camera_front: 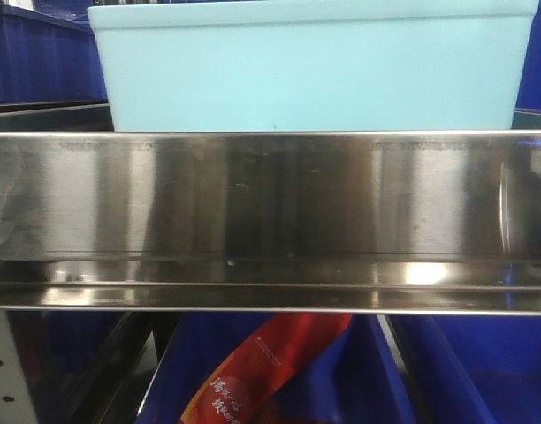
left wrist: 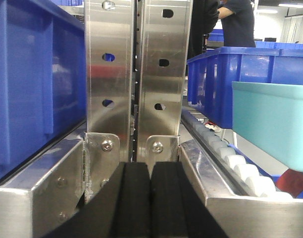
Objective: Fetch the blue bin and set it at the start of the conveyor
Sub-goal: 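Reach both grippers to the rims of the light-teal bin on the shelf, then grip opposite bin walls with both grippers and lift it off the shelf, then hold the teal bin with both grippers and pull it back from the shelf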
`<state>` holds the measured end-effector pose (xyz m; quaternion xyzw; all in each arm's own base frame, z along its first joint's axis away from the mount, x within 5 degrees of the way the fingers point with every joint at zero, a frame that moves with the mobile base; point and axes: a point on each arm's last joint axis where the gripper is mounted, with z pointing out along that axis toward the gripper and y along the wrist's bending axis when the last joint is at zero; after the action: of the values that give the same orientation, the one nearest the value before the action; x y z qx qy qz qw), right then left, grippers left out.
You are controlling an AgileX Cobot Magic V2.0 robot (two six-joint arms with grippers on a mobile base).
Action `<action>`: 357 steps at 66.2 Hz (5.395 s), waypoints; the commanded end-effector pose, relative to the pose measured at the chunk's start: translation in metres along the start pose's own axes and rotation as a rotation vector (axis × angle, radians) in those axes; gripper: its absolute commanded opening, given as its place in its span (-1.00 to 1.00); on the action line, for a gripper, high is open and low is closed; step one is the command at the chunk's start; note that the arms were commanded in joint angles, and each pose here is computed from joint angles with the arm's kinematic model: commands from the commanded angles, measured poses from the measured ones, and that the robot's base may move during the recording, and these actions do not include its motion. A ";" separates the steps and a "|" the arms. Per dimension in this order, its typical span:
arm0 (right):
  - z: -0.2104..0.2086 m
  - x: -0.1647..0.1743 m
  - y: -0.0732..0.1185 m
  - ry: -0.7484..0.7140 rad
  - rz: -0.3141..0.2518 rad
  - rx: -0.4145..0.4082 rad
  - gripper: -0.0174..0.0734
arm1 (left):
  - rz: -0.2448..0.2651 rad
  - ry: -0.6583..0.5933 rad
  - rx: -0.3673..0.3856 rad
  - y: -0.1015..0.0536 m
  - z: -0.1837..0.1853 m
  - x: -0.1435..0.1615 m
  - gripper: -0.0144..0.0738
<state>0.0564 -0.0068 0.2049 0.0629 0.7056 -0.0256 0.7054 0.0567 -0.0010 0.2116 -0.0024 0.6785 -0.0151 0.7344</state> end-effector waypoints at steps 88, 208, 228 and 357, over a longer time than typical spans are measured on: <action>-0.036 -0.151 0.014 -0.115 0.050 -0.069 0.03 | 0.001 0.003 0.025 -0.005 -0.008 -0.143 0.20; 0.282 -0.175 0.107 0.943 -0.042 -0.192 0.64 | 0.089 1.016 0.148 -0.147 0.327 -0.129 0.48; 0.309 -0.138 0.113 1.016 -0.053 -0.183 0.64 | -0.009 1.081 0.135 -0.135 0.344 -0.105 0.48; 0.217 -0.253 0.093 0.678 -0.008 -0.228 -0.95 | 0.042 0.680 0.217 -0.130 0.251 -0.244 -0.93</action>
<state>0.2807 0.0475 0.4570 -0.0090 0.9069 0.0836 0.4128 0.2911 -0.1309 0.4637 0.0860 0.8991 -0.0701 0.4234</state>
